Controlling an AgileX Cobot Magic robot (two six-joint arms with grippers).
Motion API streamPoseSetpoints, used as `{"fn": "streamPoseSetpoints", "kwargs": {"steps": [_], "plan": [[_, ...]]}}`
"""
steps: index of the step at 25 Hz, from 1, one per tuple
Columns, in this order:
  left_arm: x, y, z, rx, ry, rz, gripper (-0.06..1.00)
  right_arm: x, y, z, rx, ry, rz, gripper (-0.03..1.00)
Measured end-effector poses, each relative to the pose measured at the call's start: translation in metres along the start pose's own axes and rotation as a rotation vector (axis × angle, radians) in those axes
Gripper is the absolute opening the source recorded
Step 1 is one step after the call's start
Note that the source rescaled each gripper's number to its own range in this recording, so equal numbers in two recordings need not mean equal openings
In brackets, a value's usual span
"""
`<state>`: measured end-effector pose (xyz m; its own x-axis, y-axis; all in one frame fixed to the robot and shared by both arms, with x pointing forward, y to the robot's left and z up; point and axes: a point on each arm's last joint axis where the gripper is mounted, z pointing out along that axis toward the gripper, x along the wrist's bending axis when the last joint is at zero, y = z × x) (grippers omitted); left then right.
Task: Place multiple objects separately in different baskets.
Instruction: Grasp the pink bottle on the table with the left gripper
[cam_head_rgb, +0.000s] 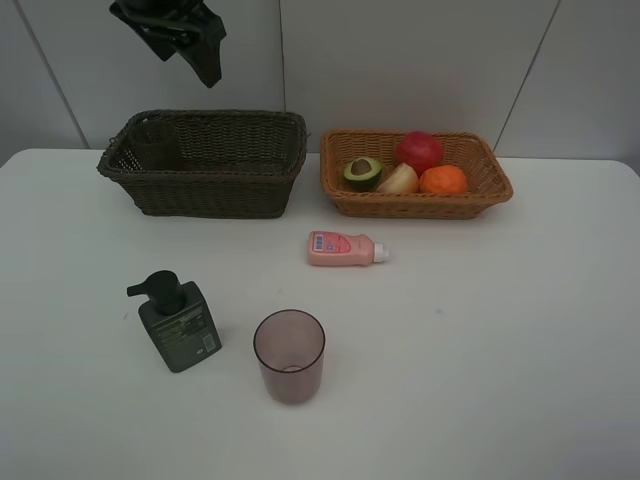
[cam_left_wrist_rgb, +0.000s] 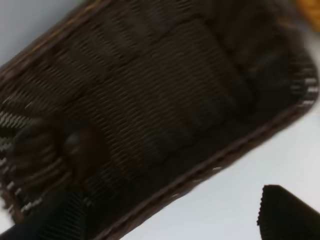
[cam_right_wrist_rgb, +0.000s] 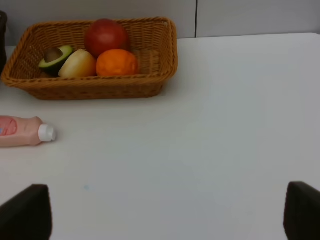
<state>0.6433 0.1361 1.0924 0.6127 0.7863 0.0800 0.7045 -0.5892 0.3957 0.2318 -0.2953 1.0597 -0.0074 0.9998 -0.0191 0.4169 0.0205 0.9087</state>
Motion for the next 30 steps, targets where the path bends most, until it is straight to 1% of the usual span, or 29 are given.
{"fn": "streamPoseSetpoints", "kwargs": {"steps": [4,9,16,18,22,30], "plan": [[-0.031,0.010,0.011,-0.018,-0.047,0.118,0.94,0.000,0.000,0.000,0.000,0.000,0.000,0.93],[-0.062,0.016,0.043,0.023,-0.099,0.235,0.94,0.000,0.000,0.000,0.000,0.000,0.000,0.93],[-0.107,0.022,0.087,0.016,-0.177,0.387,0.94,0.000,0.000,0.000,0.000,0.000,0.000,0.93],[-0.118,0.022,0.097,0.019,-0.195,0.413,0.94,0.000,0.000,0.000,0.000,0.000,0.000,0.93],[-0.134,0.018,0.119,0.053,-0.227,0.436,0.94,0.000,0.000,0.000,0.000,0.000,0.000,0.93],[-0.149,0.009,0.146,0.116,-0.264,0.465,0.94,0.000,0.000,0.000,0.000,0.000,0.000,0.93]]}}
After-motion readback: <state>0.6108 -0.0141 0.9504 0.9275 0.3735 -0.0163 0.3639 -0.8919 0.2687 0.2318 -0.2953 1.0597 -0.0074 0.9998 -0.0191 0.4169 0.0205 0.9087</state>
